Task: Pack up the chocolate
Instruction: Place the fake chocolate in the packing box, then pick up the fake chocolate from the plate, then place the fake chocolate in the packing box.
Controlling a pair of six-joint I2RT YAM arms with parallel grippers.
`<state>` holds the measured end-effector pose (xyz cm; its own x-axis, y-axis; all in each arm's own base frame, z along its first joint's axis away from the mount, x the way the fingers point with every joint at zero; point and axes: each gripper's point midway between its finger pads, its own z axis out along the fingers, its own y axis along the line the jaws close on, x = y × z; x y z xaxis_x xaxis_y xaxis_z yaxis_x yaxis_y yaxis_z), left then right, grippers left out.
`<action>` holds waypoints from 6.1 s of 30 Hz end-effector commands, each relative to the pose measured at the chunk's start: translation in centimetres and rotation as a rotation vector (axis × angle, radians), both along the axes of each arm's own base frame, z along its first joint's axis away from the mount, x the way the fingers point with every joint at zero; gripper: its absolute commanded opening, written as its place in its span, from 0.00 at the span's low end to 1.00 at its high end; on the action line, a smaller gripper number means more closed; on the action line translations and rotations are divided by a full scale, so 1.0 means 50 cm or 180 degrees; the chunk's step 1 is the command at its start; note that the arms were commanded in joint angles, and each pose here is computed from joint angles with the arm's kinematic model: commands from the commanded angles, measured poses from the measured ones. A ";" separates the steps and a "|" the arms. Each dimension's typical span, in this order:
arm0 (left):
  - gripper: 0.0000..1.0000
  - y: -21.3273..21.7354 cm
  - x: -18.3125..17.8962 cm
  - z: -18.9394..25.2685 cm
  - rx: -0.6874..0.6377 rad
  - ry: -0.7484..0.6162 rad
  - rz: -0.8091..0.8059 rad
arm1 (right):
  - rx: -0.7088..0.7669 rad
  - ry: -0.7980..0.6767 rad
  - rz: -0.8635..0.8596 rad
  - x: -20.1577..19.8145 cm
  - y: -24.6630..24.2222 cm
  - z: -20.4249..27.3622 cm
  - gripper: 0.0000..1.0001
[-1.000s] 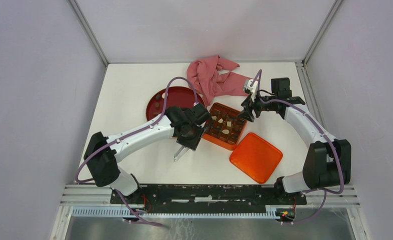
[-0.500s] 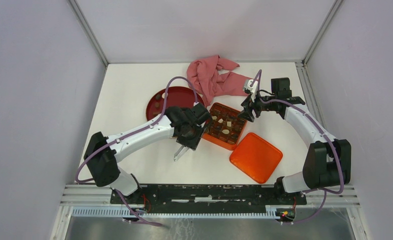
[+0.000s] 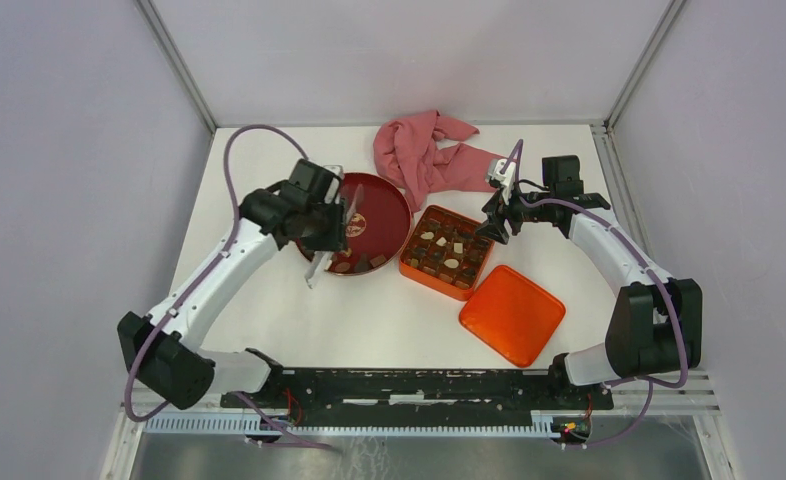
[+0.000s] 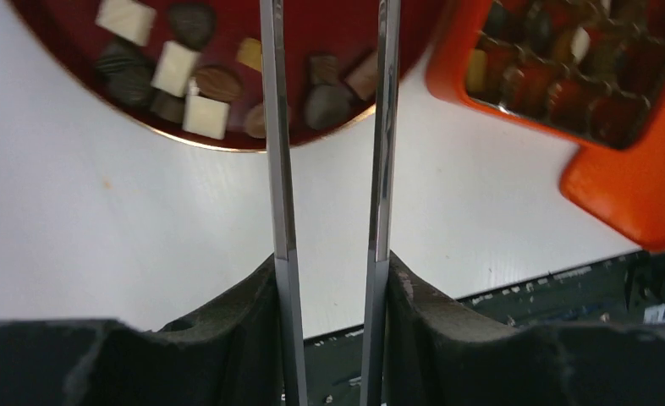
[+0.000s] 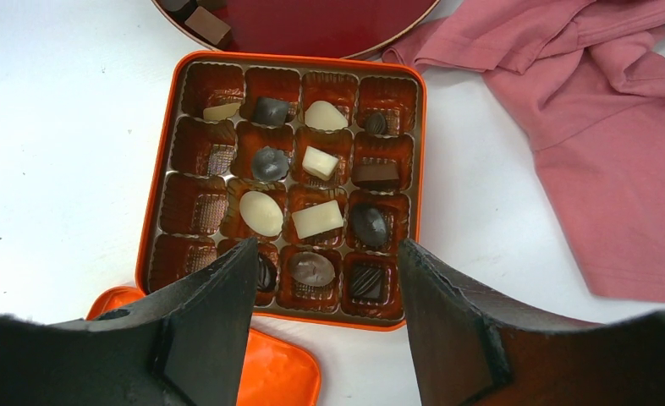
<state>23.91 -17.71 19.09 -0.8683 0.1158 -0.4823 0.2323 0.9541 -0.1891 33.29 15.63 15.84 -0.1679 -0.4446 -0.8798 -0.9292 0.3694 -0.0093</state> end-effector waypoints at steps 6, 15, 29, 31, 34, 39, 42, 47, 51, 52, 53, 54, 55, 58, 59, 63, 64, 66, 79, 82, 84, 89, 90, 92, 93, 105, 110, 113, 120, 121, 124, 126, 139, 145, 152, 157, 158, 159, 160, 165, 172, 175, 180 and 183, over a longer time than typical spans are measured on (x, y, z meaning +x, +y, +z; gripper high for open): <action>0.45 0.170 0.106 -0.069 0.0255 -0.0018 0.0377 | 0.0023 -0.0025 0.0061 0.001 0.006 0.006 0.67; 0.46 0.170 0.211 -0.137 0.0343 0.0143 0.0353 | -0.0001 -0.0030 0.0051 0.003 0.005 0.001 0.67; 0.47 0.183 0.266 -0.183 0.0470 0.0360 0.0392 | -0.0005 -0.0198 -0.1130 0.082 -0.053 0.006 0.65; 0.47 0.184 0.267 -0.184 0.0465 0.0385 0.0393 | -0.0019 -0.0163 -0.1098 0.083 -0.051 0.002 0.66; 0.47 0.183 0.271 -0.186 0.0463 0.0420 0.0392 | -0.0024 -0.0143 -0.1057 0.081 -0.048 0.000 0.66; 0.47 0.183 0.277 -0.188 0.0463 0.0449 0.0394 | -0.0021 -0.0168 -0.1003 0.077 -0.045 0.004 0.67; 0.47 0.191 0.283 -0.190 0.0522 0.0466 0.0388 | -0.0011 -0.0155 -0.0964 0.074 -0.042 0.003 0.67; 0.48 0.191 0.294 -0.192 0.0508 0.0463 0.0334 | -0.0015 -0.0163 -0.0939 0.073 -0.041 0.006 0.67; 0.48 0.183 0.295 -0.193 0.0436 0.0488 0.0269 | -0.0014 -0.0158 -0.0920 0.072 -0.040 0.004 0.67; 0.48 0.178 0.295 -0.192 0.0386 0.0494 0.0248 | -0.0013 -0.0154 -0.0917 0.071 -0.040 0.004 0.67; 0.48 0.170 0.293 -0.190 0.0327 0.0497 0.0215 | -0.0013 -0.0149 -0.0907 0.071 -0.039 0.003 0.68; 0.47 0.163 0.292 -0.189 0.0270 0.0504 0.0190 | -0.0010 -0.0144 -0.0895 0.070 -0.038 0.003 0.68; 0.47 0.159 0.291 -0.187 0.0231 0.0505 0.0165 | -0.0013 -0.0138 -0.0894 0.070 -0.039 0.002 0.68; 0.47 0.161 0.293 -0.186 0.0249 0.0489 0.0166 | -0.0013 -0.0128 -0.0880 0.070 -0.037 0.000 0.68; 0.47 0.163 0.295 -0.188 0.0273 0.0492 0.0176 | -0.0010 -0.0129 -0.0876 0.069 -0.037 0.001 0.68; 0.46 0.171 0.296 -0.205 0.0350 0.0556 0.0222 | -0.0012 -0.0120 -0.0863 0.068 -0.036 0.000 0.68; 0.46 0.171 0.296 -0.207 0.0363 0.0557 0.0226 | -0.0015 -0.0128 -0.0863 0.069 -0.036 0.000 0.68; 0.46 0.177 0.296 -0.210 0.0406 0.0566 0.0255 | -0.0016 -0.0120 -0.0857 0.069 -0.036 -0.001 0.68; 0.13 0.178 0.299 -0.213 0.0440 0.0604 0.0273 | -0.0017 -0.0092 -0.0822 0.067 -0.034 -0.004 0.68; 0.02 0.170 0.298 -0.195 0.0353 0.0540 0.0268 | -0.0017 -0.0089 -0.0810 0.067 -0.033 -0.005 0.68; 0.02 0.168 0.297 -0.181 0.0315 0.0487 0.0281 | -0.0016 -0.0084 -0.0802 0.066 -0.032 -0.005 0.67; 0.02 0.157 0.283 -0.147 0.0153 0.0355 0.0285 | -0.0010 -0.0092 -0.0790 0.064 -0.031 -0.003 0.68; 0.02 0.153 0.279 -0.140 0.0107 0.0324 0.0283 | -0.0012 -0.0092 -0.0789 0.065 -0.032 -0.003 0.68; 0.02 0.145 0.269 -0.131 0.0009 0.0287 0.0266 | -0.0005 -0.0094 -0.0782 0.064 -0.031 -0.002 0.68; 0.02 0.144 0.263 -0.129 -0.0011 0.0286 0.0261 | -0.0009 -0.0096 -0.0780 0.064 -0.031 -0.001 0.68; 0.02 0.115 0.166 -0.078 -0.0451 0.0093 0.0090 | 0.0012 -0.0108 -0.0689 0.058 -0.025 0.000 0.68; 0.02 0.089 0.115 -0.042 -0.0791 -0.0057 -0.0056 | 0.0037 -0.0111 -0.0578 0.050 -0.019 0.001 0.68; 0.02 0.064 0.090 -0.014 -0.1097 -0.0182 -0.0160 | 0.0055 -0.0124 -0.0491 0.044 -0.013 0.006 0.68; 0.02 0.023 0.041 0.055 -0.1697 -0.0546 -0.0296 | 0.0099 -0.0104 -0.0401 0.035 -0.006 0.004 0.68; 0.02 0.019 0.036 0.063 -0.1753 -0.0595 -0.0316 | 0.0095 -0.0091 -0.0401 0.034 -0.006 0.002 0.68; 0.02 0.009 0.023 0.085 -0.1900 -0.0739 -0.0350 | 0.0096 -0.0094 -0.0404 0.034 -0.006 0.002 0.68; 0.02 -0.002 0.015 0.103 -0.2006 -0.0840 -0.0397 | 0.0089 -0.0096 -0.0416 0.036 -0.007 0.001 0.68; 0.02 -0.149 -0.088 0.114 -0.2133 -0.1002 -0.0823 | 0.0103 -0.0224 -0.0412 0.032 -0.009 0.027 0.68; 0.02 -0.199 -0.114 0.071 -0.1903 -0.0807 -0.1014 | 0.0101 -0.0344 -0.0411 0.029 -0.011 0.046 0.68; 0.02 -0.193 -0.131 -0.009 -0.1075 -0.0548 -0.1086 | 0.0008 -0.0398 -0.0488 0.039 -0.022 0.042 0.68; 0.02 -0.185 -0.133 -0.041 -0.0742 -0.0342 -0.0989 | -0.0001 -0.0342 -0.0486 0.040 -0.021 0.030 0.68; 0.02 -0.185 -0.130 -0.047 -0.0658 -0.0313 -0.0952 | -0.0003 -0.0331 -0.0484 0.040 -0.021 0.028 0.68; 0.02 -0.184 -0.131 -0.058 -0.0562 -0.0254 -0.0934 | -0.0005 -0.0326 -0.0479 0.041 -0.020 0.026 0.68; 0.02 -0.186 -0.130 -0.065 -0.0484 -0.0215 -0.0930 | -0.0006 -0.0311 -0.0475 0.041 -0.020 0.023 0.68; 0.02 -0.194 -0.130 -0.096 -0.0086 -0.0097 -0.0974 | -0.0017 -0.0282 -0.0475 0.042 -0.021 0.016 0.68; 0.04 -0.196 -0.126 -0.107 0.0141 -0.0021 -0.1012 | -0.0030 -0.0246 -0.0470 0.043 -0.021 0.008 0.68; 0.05 -0.203 -0.133 -0.113 0.0147 0.0029 -0.1066 | -0.0032 -0.0248 -0.0467 0.043 -0.021 0.008 0.68; 0.16 -0.206 -0.139 -0.126 0.0223 0.0084 -0.1098 | -0.0030 -0.0244 -0.0461 0.042 -0.020 0.007 0.68; 0.22 -0.206 -0.138 -0.127 0.0254 0.0080 -0.1095 | -0.0027 -0.0242 -0.0458 0.042 -0.020 0.008 0.68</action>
